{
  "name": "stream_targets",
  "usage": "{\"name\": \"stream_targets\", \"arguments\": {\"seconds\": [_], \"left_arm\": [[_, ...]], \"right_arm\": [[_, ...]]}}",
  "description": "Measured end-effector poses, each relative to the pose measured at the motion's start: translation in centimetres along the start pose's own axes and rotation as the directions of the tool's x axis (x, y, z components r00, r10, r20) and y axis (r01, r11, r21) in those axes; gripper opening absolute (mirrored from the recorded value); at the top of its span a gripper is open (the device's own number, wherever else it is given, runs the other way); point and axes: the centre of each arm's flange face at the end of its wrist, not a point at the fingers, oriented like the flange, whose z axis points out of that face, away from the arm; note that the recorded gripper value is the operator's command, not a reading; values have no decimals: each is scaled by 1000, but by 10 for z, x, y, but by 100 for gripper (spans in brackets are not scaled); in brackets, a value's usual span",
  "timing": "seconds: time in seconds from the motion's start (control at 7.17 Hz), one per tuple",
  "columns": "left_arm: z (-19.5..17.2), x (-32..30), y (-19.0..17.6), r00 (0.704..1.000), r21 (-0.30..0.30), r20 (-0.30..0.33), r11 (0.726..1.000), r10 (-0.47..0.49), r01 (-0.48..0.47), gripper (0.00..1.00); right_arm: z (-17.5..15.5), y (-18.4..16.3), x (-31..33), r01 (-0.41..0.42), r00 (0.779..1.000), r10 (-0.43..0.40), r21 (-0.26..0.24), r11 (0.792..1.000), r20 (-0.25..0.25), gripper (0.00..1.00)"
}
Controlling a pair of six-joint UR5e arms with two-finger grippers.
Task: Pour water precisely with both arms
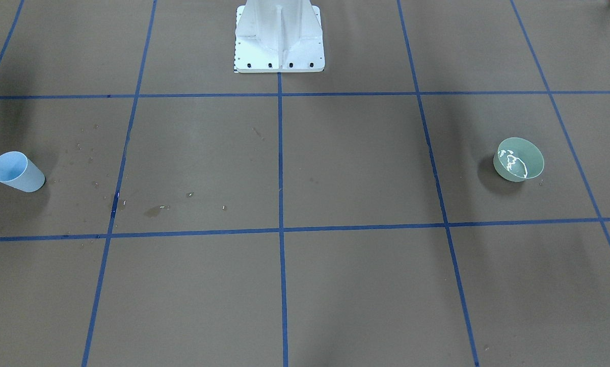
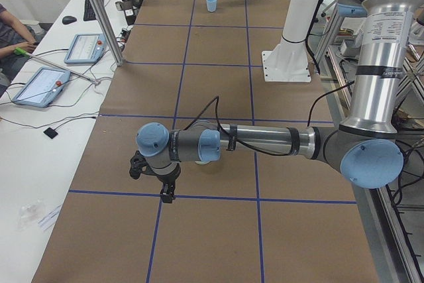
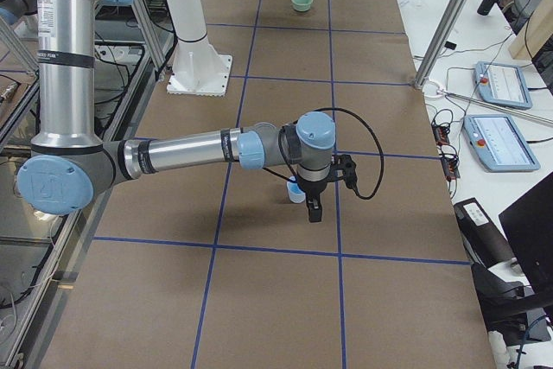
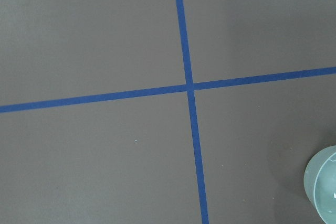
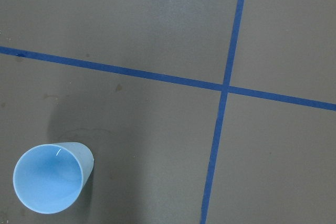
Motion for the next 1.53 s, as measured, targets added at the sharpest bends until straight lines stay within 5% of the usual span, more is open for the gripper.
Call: {"name": "stream_targets", "arguments": {"seconds": [0.56,1.53], "left_arm": [[-9,7,2,1000,1,3,1000,-10,10,99],[-15,21,71,1000,25,7,999,22,-22,99]], "right_arm": [[-1,-1,-1,0,1000,0,3,1000,-3,100],[3,-2,-1,-15,1000,15,-6,1000,27,99]]}}
